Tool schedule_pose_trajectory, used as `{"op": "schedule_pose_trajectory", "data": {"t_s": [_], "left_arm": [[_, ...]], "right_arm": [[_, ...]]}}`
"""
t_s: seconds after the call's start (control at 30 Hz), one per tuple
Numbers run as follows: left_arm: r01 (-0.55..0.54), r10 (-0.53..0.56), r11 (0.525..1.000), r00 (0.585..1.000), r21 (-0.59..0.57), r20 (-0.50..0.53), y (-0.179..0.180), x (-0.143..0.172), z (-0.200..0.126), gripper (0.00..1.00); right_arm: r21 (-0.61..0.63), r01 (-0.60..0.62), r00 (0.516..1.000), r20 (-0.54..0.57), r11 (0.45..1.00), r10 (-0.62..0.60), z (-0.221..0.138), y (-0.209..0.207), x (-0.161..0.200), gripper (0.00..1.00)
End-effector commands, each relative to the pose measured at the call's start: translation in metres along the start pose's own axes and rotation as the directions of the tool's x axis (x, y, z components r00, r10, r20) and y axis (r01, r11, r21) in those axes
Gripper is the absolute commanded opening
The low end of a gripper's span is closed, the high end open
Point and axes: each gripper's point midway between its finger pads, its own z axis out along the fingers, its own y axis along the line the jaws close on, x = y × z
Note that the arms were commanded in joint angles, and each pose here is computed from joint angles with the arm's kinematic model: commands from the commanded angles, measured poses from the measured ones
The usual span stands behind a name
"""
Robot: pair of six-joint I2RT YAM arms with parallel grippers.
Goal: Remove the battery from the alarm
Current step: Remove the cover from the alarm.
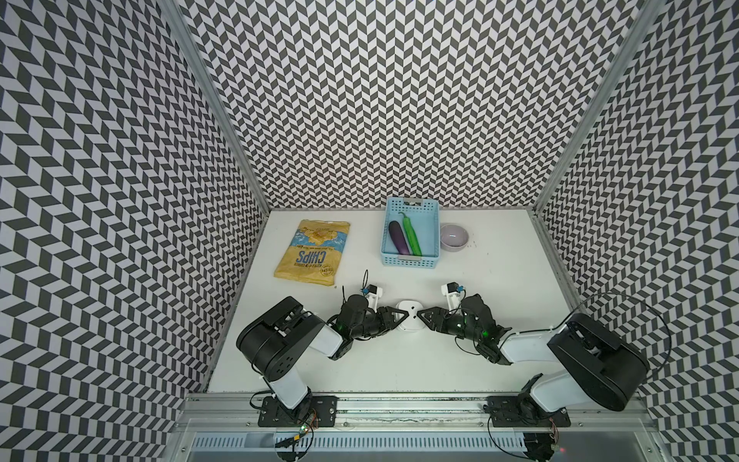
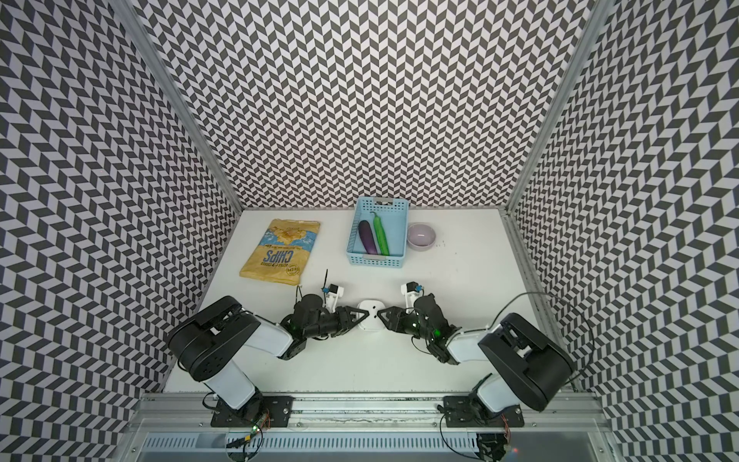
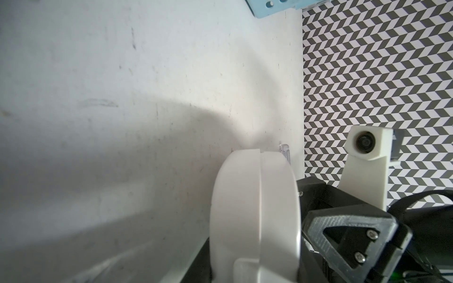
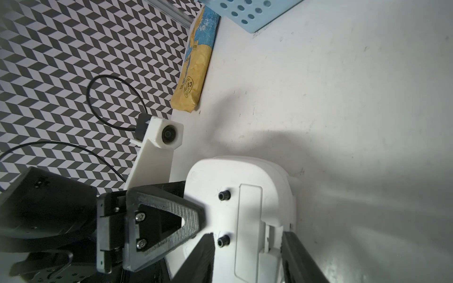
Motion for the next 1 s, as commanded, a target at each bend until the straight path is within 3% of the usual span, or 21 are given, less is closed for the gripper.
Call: {"op": "schedule_pose_trajectory", "data": {"t_s": [0.0, 0.5, 0.97], "left_arm": [[-0.041, 0.041, 0.998, 0.999, 0.049, 0.015, -0.016, -0.006, 0.004, 0.0], [-0.05, 0.049, 0.998, 0.999, 0.045, 0.005, -0.016, -0.005, 0.005, 0.0], [-0.052, 0.051, 0.998, 0.999, 0.046, 0.006, -0.017, -0.005, 0.006, 0.0]], "right_arm": [[-0.026, 0.023, 1.0, 0.007, 0.999, -0.023, 0.002, 0.008, -0.002, 0.48], [-0.016, 0.094, 0.994, 0.063, 0.995, -0.092, -0.002, 0.023, -0.021, 0.47], [0.016, 0.054, 0.998, 0.018, 0.998, -0.054, 0.001, 0.009, -0.008, 0.46]]}}
